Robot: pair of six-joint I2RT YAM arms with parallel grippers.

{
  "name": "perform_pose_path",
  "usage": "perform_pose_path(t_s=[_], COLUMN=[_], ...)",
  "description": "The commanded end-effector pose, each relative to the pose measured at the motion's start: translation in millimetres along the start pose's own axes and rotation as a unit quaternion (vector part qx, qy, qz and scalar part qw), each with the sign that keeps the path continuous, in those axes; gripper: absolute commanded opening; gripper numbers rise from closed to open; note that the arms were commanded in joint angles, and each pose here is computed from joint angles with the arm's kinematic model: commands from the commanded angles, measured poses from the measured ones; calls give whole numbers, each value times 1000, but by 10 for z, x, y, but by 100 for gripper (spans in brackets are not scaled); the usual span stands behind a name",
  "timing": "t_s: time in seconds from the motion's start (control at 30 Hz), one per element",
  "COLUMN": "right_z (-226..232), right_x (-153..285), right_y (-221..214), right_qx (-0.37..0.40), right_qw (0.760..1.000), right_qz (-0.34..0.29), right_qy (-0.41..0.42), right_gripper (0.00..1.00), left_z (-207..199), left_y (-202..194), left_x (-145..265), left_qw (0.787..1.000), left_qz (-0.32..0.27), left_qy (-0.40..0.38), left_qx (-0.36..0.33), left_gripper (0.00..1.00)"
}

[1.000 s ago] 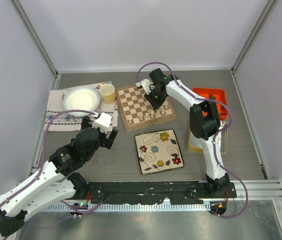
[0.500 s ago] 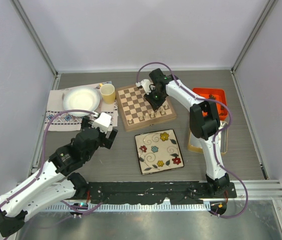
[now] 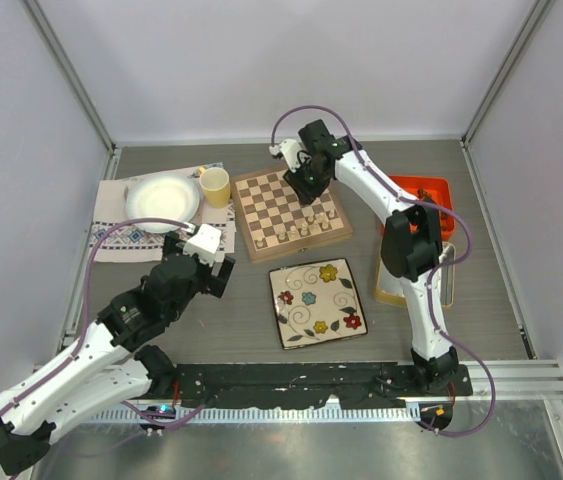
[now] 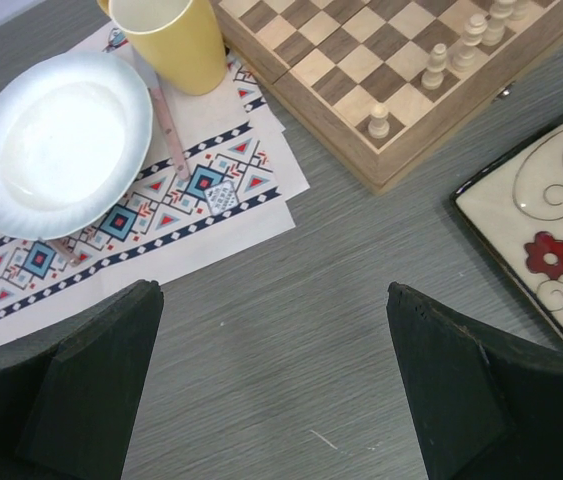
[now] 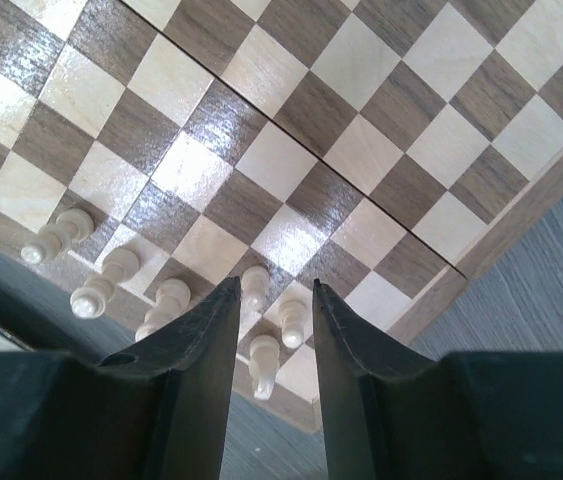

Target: Set up the chess pieces on the board

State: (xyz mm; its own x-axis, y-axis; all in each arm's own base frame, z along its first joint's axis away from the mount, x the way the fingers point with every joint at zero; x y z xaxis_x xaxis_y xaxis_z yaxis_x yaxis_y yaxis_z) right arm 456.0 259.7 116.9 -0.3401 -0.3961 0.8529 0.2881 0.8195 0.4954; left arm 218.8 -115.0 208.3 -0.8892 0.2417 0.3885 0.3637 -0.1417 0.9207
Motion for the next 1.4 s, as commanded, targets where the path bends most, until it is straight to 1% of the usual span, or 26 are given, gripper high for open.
perform_pose_path(t_s=[0.0,0.03,0.07,0.1,0.13,0.17,0.2,0.23,0.27,0.3,0.4,0.43,0.5,0.53,0.6,0.67,0.7,0.77,0.83,1.03,1.2,1.37], right_z=[-208,-265,-335,-403,-474,-493,-687,-771,-803,-976,-1139,-1227,-1267,-1282,-1233,-1246,-1250,-1287,-1287,-1201,-1182,-1194], right_x=[689,868,928,1010,1197,1197,1289,1349,1368,1456,1429,1455,1323,1275,1123,1028,933,881,801,606,488,437], right_y=[151,153,1,-82,-94,-238,-473,-577,-723,-978,-1436,-1658,-1909,-2042,-2191,-2291,-2341,-2330,-2334,-2426,-2502,-2535], right_qx=[-8,-11,-27,-38,-43,-56,-82,-94,-111,-142,-185,-184,-169,-124,-81,-27,-17,12,16,31,35,26], right_qw=[998,997,996,995,993,993,990,988,986,982,976,976,981,989,995,999,999,1000,1000,999,998,998], right_qz=[-44,-58,-57,-63,-80,-77,-73,-76,-79,-77,-64,-54,-31,-20,-1,14,16,11,5,19,38,43], right_qy=[-48,-59,-59,-62,-77,-73,-90,-98,-91,-102,-96,-100,-90,-79,-52,-43,-33,-22,-5,28,27,29], right_gripper=[41,41,42,42,42,43,43,43,43,44,44,44,45,46,46,46,46,45,45,43,40,32], left_z=[-216,-264,-355,-428,-492,-589,-647,-712,-767,-822,-919,-933,-977,-985,-1001,-1007,-1007,-1009,-1012,-987,-976,-985], left_y=[370,413,429,483,497,562,574,536,588,588,538,555,509,501,472,440,421,387,374,316,296,317], left_x=[56,56,52,30,19,19,12,-30,-40,-51,-131,-138,-170,-177,-193,-203,-209,-217,-212,-197,-202,-206], left_qw=[994,991,989,984,981,975,972,968,964,961,958,958,958,959,959,958,958,957,955,954,955,955], left_qz=[-47,-50,-48,-52,-52,-59,-59,-52,-61,-60,-47,-47,-32,-29,-22,-19,-16,-13,-11,-5,-3,-2], left_qy=[-52,-61,-83,-95,-108,-132,-145,-154,-167,-180,-191,-193,-197,-198,-198,-198,-196,-195,-196,-190,-187,-187], left_qx=[89,104,115,142,151,166,176,189,198,203,209,209,204,203,202,205,210,215,223,231,230,229], left_gripper=[100,100,100,100,100,100,100,100,100,100,100,100,100,100,99,100,100,100,100,100,100,100])
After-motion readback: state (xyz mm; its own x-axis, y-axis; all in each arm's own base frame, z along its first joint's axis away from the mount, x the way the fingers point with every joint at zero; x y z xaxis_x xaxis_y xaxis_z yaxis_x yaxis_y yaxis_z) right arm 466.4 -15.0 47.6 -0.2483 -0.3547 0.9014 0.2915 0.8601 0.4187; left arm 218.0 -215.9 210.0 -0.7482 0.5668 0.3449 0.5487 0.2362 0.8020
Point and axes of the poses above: each gripper's point midway between its finger pads, its own x axis back along the fingers, its own z axis along the line the jaws close on, y = z × x, the point moved 1 cm from there along x, back along the fingers, and after that the axes turned 12 degrees about x, right-handed, at the moved point
